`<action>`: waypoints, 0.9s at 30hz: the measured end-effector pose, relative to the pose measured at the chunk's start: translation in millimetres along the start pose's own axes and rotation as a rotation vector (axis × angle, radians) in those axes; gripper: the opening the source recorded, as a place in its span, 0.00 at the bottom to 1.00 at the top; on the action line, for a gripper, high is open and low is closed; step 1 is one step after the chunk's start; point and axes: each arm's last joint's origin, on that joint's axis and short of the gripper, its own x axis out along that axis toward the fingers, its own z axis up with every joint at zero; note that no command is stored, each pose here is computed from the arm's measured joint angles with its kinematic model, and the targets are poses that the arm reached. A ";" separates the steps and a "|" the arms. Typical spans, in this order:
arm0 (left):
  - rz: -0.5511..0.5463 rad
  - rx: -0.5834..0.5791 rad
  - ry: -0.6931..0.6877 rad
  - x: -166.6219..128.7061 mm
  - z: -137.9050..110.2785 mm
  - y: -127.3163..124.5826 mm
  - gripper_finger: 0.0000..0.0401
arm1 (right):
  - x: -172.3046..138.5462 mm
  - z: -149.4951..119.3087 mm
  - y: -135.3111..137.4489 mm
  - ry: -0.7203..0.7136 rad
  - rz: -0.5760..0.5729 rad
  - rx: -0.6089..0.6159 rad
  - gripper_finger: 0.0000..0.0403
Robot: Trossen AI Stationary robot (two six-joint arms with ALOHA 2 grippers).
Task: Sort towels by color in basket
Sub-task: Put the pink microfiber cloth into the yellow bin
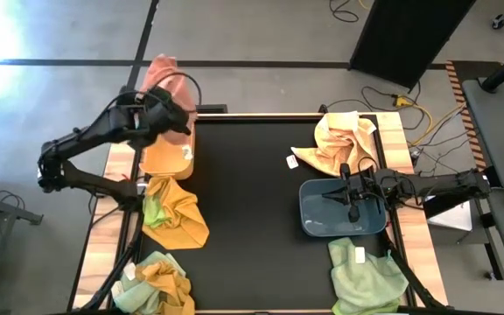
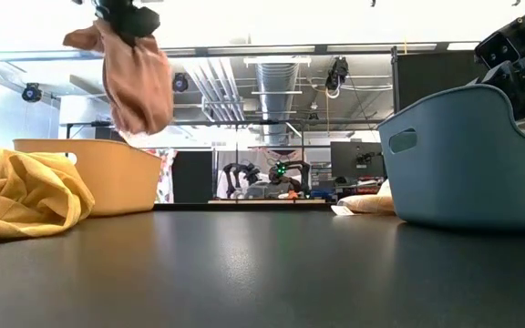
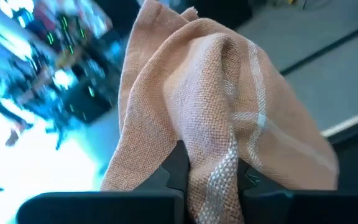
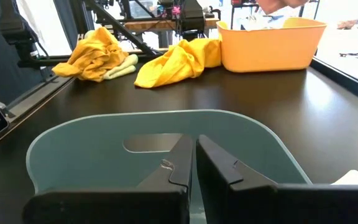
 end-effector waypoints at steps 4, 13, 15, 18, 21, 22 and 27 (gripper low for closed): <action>-0.004 -0.001 0.130 18.7 -6.9 -2.1 0.05 | 0.0 0.1 0.0 0.000 0.000 0.000 0.03; -0.105 0.065 0.480 70.4 -38.0 -37.2 0.05 | 0.0 0.2 0.0 -0.001 0.000 0.000 0.03; -0.165 0.087 0.581 80.6 -48.5 -45.8 0.05 | 0.0 0.2 0.0 -0.002 0.000 0.000 0.03; -0.303 0.141 0.713 93.2 -64.3 -57.1 0.05 | 0.0 0.2 0.0 -0.002 0.000 0.000 0.03; -0.388 0.151 0.778 105.8 -75.9 -65.6 0.05 | 0.0 0.2 0.0 -0.002 0.000 0.000 0.03; -0.402 0.149 0.788 110.5 -79.0 -67.2 0.05 | 0.0 0.1 0.0 -0.002 0.000 0.000 0.03; -0.461 0.147 0.897 132.9 -95.6 -69.1 0.06 | 0.0 0.2 0.0 -0.002 0.000 0.000 0.03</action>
